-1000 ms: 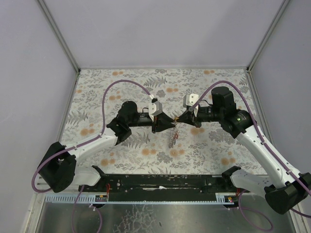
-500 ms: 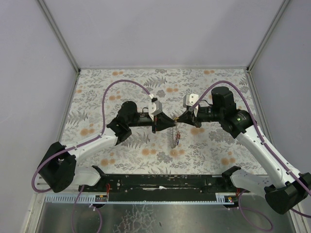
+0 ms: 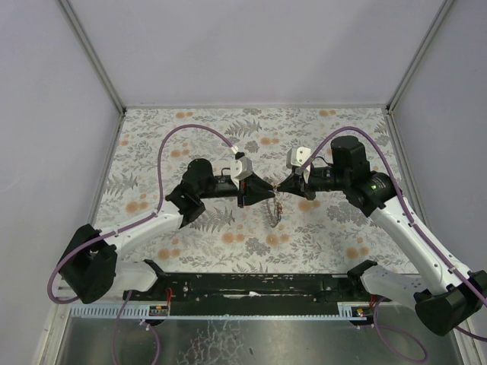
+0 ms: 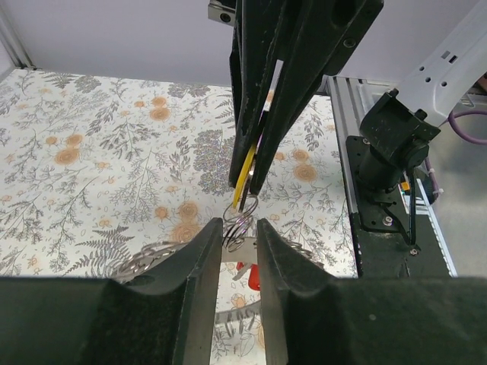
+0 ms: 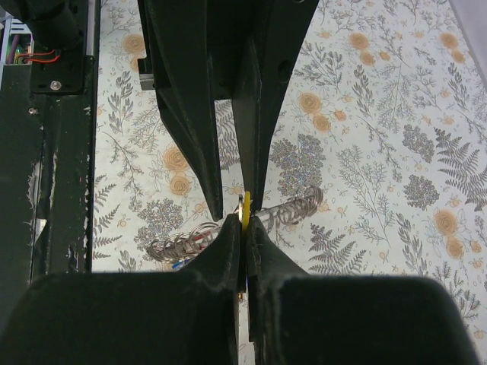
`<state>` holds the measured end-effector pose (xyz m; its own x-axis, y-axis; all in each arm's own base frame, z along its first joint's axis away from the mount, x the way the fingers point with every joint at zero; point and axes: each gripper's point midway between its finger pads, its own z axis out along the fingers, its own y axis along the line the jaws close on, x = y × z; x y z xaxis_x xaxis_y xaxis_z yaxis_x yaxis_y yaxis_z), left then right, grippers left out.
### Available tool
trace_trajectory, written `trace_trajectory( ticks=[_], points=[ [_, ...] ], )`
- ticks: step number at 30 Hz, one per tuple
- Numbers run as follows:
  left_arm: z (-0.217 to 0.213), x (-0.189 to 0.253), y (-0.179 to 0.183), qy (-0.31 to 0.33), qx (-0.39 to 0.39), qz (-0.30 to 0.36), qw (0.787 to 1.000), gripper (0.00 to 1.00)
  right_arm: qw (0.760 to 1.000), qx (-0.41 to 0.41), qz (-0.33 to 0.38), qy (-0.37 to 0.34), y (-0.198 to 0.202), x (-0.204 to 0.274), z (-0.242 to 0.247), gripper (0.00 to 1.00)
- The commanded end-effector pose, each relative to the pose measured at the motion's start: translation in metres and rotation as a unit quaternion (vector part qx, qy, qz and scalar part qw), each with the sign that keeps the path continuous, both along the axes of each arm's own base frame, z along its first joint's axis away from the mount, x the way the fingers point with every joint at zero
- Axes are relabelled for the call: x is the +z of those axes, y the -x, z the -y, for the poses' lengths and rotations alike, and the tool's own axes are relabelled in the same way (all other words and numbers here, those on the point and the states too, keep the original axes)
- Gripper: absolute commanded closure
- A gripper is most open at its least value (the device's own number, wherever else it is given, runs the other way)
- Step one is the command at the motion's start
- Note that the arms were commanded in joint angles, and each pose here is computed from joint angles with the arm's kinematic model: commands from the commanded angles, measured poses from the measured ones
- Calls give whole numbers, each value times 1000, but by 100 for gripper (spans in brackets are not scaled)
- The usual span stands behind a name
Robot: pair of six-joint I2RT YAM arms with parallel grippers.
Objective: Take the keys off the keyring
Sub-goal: Remove the key from the keyring.
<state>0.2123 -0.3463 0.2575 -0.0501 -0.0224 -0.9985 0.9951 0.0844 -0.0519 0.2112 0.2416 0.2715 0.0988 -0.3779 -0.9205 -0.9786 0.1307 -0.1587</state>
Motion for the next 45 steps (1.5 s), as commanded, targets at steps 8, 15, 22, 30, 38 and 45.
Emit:
trace_trajectory(
  ticks=[8,15,22,30,38,45],
  points=[
    [5,12,7,12,-24,16,1000,78,999,9,39,-25,-6,26,-5,100],
    [2,1,7,-7,-18,12,1000,78,999,12,42,-29,-5,29,-6,100],
    [3,2,6,-4,-18,12,1000,82,999,11,40,-27,-4,28,-5,100],
    [3,4,8,-2,-24,10,1000,91,999,7,40,-23,-6,24,-5,100],
    [2,7,7,10,-14,10,1000,100,999,5,42,-18,-5,21,-3,100],
    [-12,20,-1,56,51,11,997,100,999,-22,43,-6,-10,17,4,100]
  ],
)
